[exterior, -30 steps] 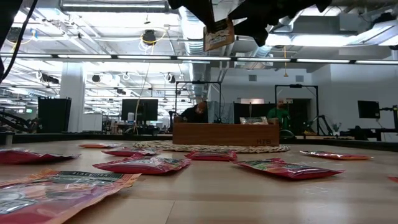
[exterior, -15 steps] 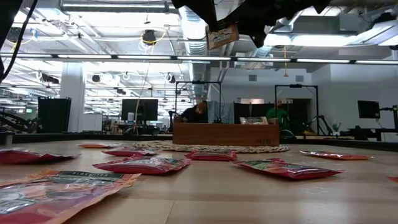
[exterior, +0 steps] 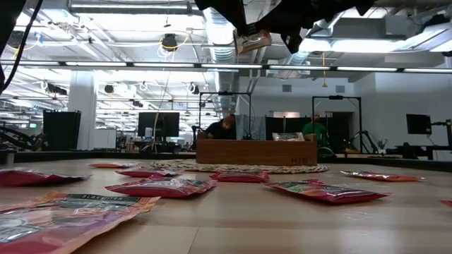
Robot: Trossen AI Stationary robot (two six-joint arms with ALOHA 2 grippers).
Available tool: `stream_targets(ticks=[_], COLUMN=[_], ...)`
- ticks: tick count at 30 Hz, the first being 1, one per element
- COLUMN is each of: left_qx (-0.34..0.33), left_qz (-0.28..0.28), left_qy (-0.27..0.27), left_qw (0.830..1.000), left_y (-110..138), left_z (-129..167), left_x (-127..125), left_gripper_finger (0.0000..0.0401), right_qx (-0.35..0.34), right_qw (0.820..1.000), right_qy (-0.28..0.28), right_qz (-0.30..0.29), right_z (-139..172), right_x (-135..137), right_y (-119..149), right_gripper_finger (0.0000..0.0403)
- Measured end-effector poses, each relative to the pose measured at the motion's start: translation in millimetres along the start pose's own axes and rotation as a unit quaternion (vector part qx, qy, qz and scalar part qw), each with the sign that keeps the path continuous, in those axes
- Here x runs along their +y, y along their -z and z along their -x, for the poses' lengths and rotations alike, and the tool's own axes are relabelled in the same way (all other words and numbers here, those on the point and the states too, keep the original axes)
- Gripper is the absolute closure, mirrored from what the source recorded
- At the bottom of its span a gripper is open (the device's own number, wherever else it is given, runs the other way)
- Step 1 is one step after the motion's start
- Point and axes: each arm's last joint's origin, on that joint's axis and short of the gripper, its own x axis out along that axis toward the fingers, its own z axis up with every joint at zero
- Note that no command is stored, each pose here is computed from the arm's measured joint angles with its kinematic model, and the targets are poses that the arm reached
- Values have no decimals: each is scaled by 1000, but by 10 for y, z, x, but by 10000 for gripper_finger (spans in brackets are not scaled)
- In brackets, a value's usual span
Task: Pick & Place Tea
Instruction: Put the brown tea bag into the right slot of the wooden organizer
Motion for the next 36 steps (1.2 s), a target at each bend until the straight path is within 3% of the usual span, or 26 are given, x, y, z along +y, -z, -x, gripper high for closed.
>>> stream_targets(ticks=[17,21,29,36], left_qx=[-7,-10,-9,52], left_qz=[33,60,57,21], left_qy=[-9,-10,-15,-151], left_qw=[999,998,998,987], left_y=[-22,-29,-30,49], left_z=[0,1,8,87], left_x=[9,11,7,3], left_gripper_finger=[393,357,251,207], right_qx=[2,3,5,35], right_qw=[1000,1000,1000,997], right_qy=[13,16,20,61], right_qz=[-3,-4,-4,-2], right_z=[2,1,0,30], right_x=[-8,-11,-14,-107], right_y=[5,9,15,72], right_gripper_finger=[403,403,403,403])
